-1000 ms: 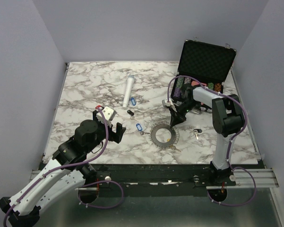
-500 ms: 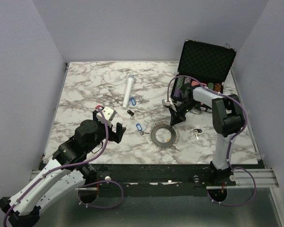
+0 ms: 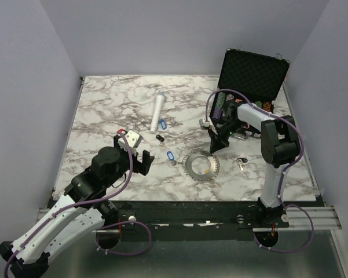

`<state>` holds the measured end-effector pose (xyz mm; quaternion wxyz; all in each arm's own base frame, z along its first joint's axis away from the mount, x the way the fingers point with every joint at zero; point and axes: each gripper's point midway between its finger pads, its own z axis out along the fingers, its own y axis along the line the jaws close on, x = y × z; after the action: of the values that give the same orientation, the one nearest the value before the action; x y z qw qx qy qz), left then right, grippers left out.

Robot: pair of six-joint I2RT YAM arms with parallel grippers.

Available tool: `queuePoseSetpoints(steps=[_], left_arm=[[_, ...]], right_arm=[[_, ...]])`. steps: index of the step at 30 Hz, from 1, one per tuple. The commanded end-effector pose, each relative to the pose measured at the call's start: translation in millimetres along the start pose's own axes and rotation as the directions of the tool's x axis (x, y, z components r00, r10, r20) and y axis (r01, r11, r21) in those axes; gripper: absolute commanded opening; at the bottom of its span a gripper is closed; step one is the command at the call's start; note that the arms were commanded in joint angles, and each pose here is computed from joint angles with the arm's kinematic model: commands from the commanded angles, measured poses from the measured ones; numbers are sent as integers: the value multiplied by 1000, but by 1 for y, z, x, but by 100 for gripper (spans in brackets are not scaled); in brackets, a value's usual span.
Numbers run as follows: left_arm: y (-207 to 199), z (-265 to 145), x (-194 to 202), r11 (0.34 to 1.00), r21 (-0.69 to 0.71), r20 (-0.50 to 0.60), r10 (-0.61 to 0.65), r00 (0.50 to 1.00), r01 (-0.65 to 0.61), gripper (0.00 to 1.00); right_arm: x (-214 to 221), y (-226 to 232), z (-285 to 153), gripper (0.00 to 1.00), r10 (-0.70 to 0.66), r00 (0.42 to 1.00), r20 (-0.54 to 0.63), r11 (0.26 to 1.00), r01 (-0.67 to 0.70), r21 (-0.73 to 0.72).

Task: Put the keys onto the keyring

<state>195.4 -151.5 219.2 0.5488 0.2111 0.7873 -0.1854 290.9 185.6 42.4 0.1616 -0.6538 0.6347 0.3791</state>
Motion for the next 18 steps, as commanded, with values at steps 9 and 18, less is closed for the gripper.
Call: queuePoseSetpoints(steps=[9,18], left_arm=[[-16,-8,-14,993,104,101,-61,993,50,99],[-81,7,-18,851,414,30,-368,929,324,99]], right_arm=[[-14,10,-17,1,93,994,50,992,-97,83],[-15,10,-13,2,204,974,103,968,-216,125]])
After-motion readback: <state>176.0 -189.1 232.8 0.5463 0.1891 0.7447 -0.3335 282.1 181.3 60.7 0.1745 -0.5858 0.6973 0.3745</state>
